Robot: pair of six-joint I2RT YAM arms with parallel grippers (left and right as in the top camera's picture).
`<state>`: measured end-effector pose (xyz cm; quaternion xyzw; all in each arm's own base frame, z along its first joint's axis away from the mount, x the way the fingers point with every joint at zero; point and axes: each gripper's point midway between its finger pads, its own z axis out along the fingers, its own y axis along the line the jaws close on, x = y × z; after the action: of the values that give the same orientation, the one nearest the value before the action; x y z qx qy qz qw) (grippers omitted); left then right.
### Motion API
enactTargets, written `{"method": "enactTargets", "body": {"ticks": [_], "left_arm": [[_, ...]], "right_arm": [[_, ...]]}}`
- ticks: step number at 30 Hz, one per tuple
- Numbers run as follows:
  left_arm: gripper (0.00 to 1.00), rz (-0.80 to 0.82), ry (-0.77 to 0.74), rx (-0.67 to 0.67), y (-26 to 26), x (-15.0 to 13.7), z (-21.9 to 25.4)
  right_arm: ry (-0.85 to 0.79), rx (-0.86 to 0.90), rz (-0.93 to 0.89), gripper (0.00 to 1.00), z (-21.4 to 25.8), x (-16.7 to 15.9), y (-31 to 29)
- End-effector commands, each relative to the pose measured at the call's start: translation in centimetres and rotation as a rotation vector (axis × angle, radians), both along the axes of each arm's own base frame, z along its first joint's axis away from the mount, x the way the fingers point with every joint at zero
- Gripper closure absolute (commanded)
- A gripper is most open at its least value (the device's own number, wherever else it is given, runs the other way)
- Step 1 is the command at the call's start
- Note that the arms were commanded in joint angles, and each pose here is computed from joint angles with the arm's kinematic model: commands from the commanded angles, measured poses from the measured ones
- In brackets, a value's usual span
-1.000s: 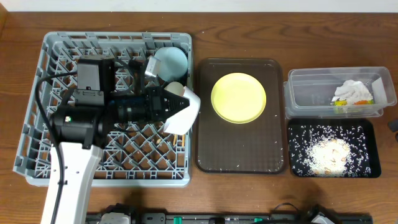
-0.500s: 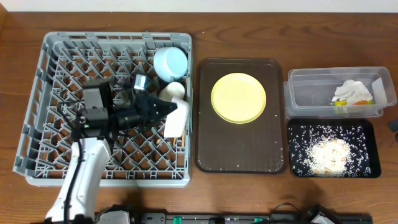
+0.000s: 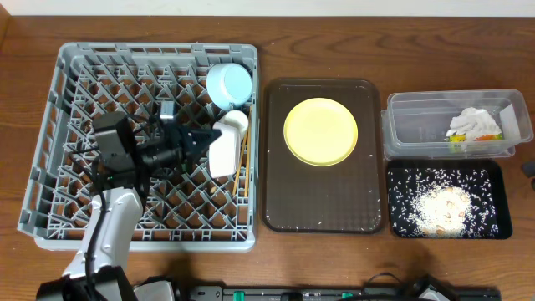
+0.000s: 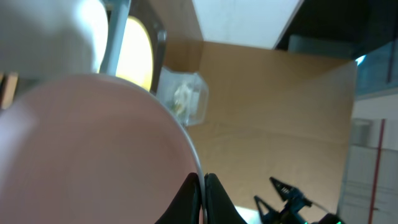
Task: Sort waste into correct bins and load items into the dishwasher rack
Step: 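Carry the pink bowl into the rack's lower middle area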
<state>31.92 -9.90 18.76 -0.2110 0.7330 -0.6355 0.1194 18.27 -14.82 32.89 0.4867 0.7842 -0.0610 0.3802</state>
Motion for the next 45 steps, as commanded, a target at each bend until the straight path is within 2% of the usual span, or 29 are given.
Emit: {"method": "enactTargets", "body": {"ticks": [1,4,10,22,27,30,32,33,37,38,45], "left_arm": [[0.94,-0.019,0.134,-0.128,-0.2,-0.3,0.7],[0.94,-0.052,0.090,-0.154,-0.6,-0.4,2.8],[0.94,-0.058,0.054,-0.137,-1.8,-1.0,3.9],[0.94,0.103,0.189,-0.097,-1.6,-1.3,-2.4],[0.93,0.186,0.175,-0.084,0.7,-0.5,-2.9],[0.83,0.208,0.155,-0.074,1.5,-0.3,-2.9],[0.54,0.205,0.132,-0.063,1.7,-0.3,-2.8],[0.46,0.203,0.125,-0.061,1.7,-0.3,-2.8],[0.25,0.216,0.070,-0.054,2.3,0.1,-2.1],[0.21,0.220,0.046,-0.051,2.5,0.2,-1.7],[0.16,0.297,0.013,-0.047,5.1,0.8,-1.2]], "right_arm": [[-0.005,0.006,-0.021,0.01,0.0,-0.2,-0.2],[-0.005,0.006,-0.021,0.01,0.0,-0.2,-0.2],[-0.005,0.006,-0.021,0.01,0.0,-0.2,-0.2],[-0.005,0.006,-0.021,0.01,0.0,-0.2,-0.2],[-0.005,0.006,-0.021,0.01,0.0,-0.2,-0.2],[-0.005,0.006,-0.021,0.01,0.0,-0.2,-0.2],[-0.005,0.006,-0.021,0.01,0.0,-0.2,-0.2],[-0.005,0.006,-0.021,0.01,0.0,-0.2,-0.2],[-0.005,0.006,-0.021,0.01,0.0,-0.2,-0.2],[-0.005,0.006,-0.021,0.01,0.0,-0.2,-0.2],[-0.005,0.006,-0.021,0.01,0.0,-0.2,-0.2]]}}
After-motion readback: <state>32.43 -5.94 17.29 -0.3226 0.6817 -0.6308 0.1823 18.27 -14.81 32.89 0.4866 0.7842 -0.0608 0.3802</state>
